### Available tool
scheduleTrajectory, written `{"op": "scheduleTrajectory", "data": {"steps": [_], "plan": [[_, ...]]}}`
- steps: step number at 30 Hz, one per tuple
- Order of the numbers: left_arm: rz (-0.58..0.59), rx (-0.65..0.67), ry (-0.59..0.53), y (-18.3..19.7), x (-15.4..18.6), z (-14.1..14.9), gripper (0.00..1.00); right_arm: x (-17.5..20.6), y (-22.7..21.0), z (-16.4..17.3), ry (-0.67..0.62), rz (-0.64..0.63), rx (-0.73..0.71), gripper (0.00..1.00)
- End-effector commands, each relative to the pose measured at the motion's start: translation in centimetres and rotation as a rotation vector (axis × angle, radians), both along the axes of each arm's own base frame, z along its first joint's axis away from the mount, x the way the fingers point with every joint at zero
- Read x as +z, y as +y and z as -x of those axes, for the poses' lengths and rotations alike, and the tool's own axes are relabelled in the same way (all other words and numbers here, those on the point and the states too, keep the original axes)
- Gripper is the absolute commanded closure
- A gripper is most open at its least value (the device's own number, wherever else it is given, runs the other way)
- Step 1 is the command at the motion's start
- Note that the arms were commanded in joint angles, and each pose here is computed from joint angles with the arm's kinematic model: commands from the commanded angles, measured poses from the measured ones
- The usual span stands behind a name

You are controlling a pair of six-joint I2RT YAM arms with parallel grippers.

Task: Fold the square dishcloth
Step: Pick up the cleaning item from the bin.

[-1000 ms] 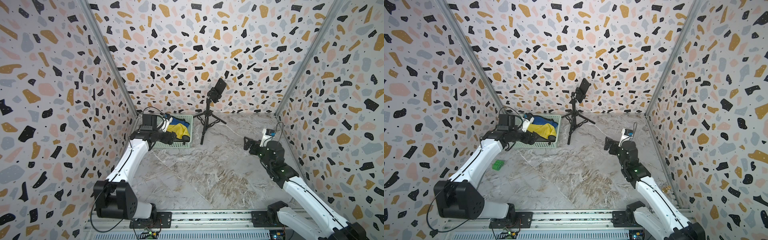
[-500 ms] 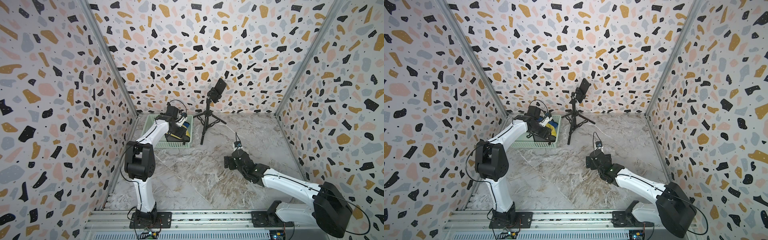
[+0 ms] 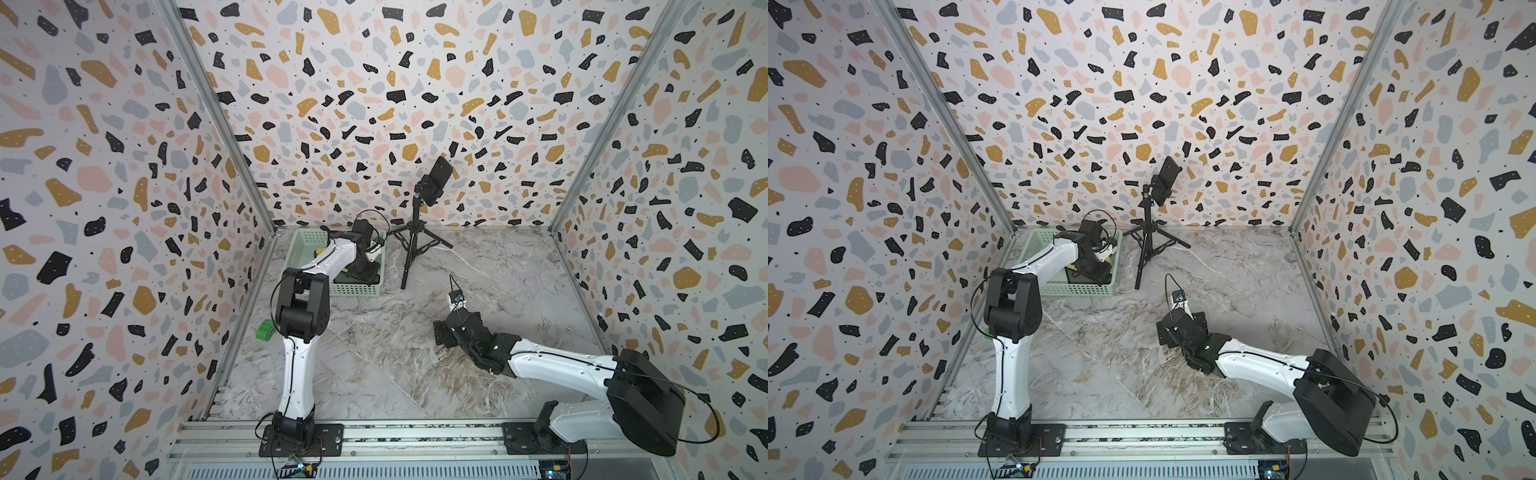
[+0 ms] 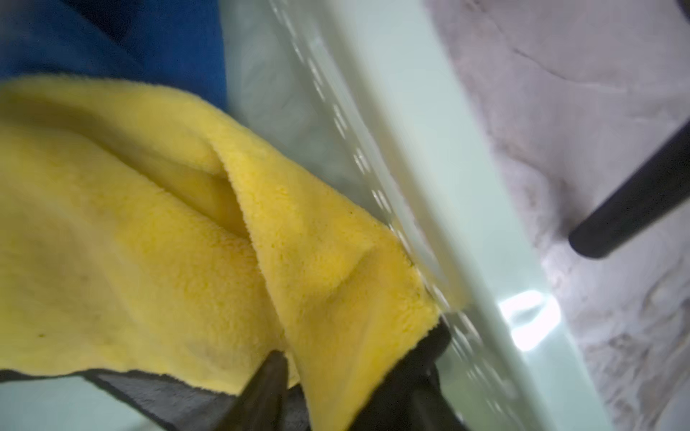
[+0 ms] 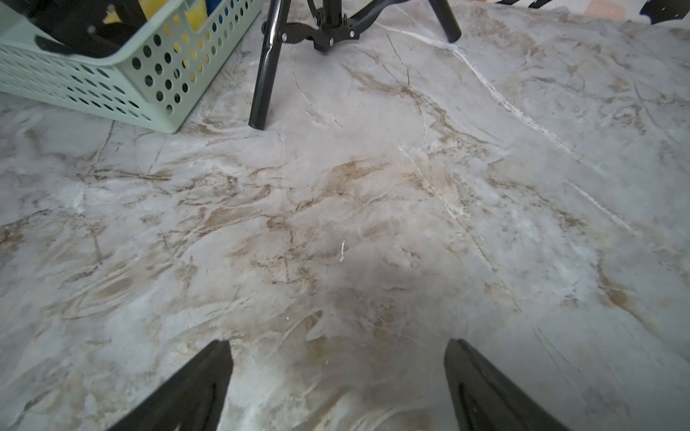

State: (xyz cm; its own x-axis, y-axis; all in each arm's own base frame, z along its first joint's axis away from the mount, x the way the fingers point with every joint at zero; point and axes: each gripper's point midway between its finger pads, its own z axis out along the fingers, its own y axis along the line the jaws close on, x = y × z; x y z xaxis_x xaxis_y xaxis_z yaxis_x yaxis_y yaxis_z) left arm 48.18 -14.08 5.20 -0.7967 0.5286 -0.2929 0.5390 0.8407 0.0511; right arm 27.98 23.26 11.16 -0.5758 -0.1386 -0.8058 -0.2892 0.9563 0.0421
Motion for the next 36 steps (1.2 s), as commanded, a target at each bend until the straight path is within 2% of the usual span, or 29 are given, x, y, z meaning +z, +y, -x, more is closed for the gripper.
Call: {"op": "scheduleTrajectory", "data": {"steps": [1, 3, 11, 17, 26, 32, 36], "plan": [[-0.052, 0.012, -0.033, 1.1, 1.4, -0.7, 0.84, 1.8, 0.3, -0.4, -0.058, -0.035, -0.001, 0.07], [-0.065, 0.013, -0.041, 1.3, 1.7, -0.6, 1.0, 1.8, 0.4, -0.3, -0.058, -0.039, 0.004, 0.08], [-0.136, 0.015, -0.226, 3.3, 7.3, -0.6, 1.0, 2.3, 0.5, 0.0, -0.085, -0.046, 0.018, 0.11], [-0.119, 0.001, -0.314, 3.7, 12.5, 1.0, 1.0, 2.7, 0.5, 0.2, -0.102, -0.058, 0.026, 0.12], [-0.038, -0.097, -0.428, 3.0, 20.1, 6.5, 1.0, 4.2, 2.1, 1.1, -0.159, -0.113, 0.121, 0.1], [-0.014, -0.161, -0.568, 2.7, 25.4, 11.2, 1.0, 5.6, 4.2, 2.8, -0.257, -0.104, 0.225, 0.01], [0.021, -0.221, -0.617, 1.9, 28.2, 15.2, 1.0, 7.1, 7.0, 5.4, -0.356, -0.091, 0.344, 0.0]]}}
